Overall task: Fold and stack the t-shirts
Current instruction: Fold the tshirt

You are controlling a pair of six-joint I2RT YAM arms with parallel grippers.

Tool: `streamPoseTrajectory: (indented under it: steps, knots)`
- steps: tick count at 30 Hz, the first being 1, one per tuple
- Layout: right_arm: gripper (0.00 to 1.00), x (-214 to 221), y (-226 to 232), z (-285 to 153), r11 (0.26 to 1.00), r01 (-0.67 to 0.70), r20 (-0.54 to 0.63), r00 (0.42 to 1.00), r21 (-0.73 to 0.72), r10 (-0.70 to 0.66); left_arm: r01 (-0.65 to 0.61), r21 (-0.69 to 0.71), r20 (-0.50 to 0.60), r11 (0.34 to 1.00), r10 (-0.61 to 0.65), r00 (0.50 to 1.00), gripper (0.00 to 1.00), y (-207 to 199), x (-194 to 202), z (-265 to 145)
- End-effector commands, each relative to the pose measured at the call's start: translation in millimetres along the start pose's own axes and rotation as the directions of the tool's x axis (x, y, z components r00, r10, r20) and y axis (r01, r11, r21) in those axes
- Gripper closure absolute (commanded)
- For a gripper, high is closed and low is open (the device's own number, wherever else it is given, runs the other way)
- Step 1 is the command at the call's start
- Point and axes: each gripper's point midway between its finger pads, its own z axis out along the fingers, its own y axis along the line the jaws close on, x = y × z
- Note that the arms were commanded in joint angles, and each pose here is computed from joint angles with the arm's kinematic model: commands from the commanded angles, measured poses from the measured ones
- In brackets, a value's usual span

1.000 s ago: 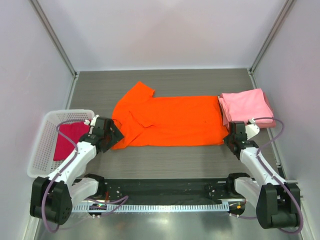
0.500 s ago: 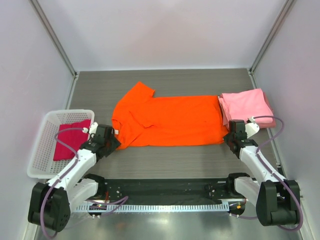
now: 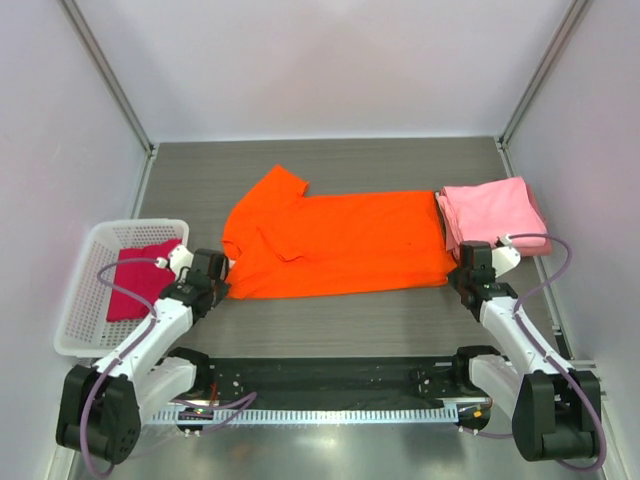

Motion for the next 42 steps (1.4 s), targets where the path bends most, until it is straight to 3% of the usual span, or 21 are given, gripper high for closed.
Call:
streamPoseTrajectory:
  steps: [1,7,8,10,13,18,23,27,39,42]
  knots:
    - [0.99,-15,-4,-2,0.999,-0.036,0.076,0.997,0.016,0.034,0.035,-0.06,0.119,0.998,-0.027,0.993,0.92,9,-33,-9]
    - [0.99,-11,-5,-4,0.999,-0.031,0.054,0.998,0.016,0.03,0.032,-0.083,0.142,0.996,-0.02,0.99,0.79,16,-40,-14]
    - [0.99,-9,-5,-3,0.999,-0.031,0.046,0.998,0.016,0.03,0.027,-0.074,0.133,0.997,-0.017,0.991,0.56,14,-39,-14]
    - [0.99,-4,-4,-3,1.0,-0.027,0.025,0.999,0.008,0.027,-0.006,-0.017,0.074,1.0,0.007,0.997,0.32,3,-29,-16]
    - [0.99,-3,-3,-3,1.0,-0.023,0.021,1.0,0.003,0.023,-0.009,0.036,0.0,0.999,0.009,1.0,0.27,-5,-15,-19]
    - [0.99,-3,-4,-3,1.0,-0.022,0.02,1.0,0.004,0.022,0.073,0.142,-0.106,0.987,-0.058,0.993,0.28,-13,12,-31]
    - [0.99,-3,-3,-2,1.0,-0.022,0.016,1.0,0.003,0.022,0.172,0.24,-0.095,0.956,-0.153,0.984,0.35,-18,12,-43]
    - [0.99,-2,-2,-2,1.0,-0.022,0.014,1.0,0.001,0.022,0.208,0.22,-0.093,0.953,-0.192,0.977,0.44,-12,16,-38]
    - [0.99,-2,-2,-2,1.0,-0.024,0.015,1.0,-0.001,0.024,0.287,0.127,-0.109,0.949,-0.274,0.955,0.44,-1,34,-7]
    - [0.99,-2,-2,-1,1.0,-0.025,0.014,1.0,0.001,0.025,0.29,0.093,-0.065,0.953,-0.284,0.957,0.5,4,29,1]
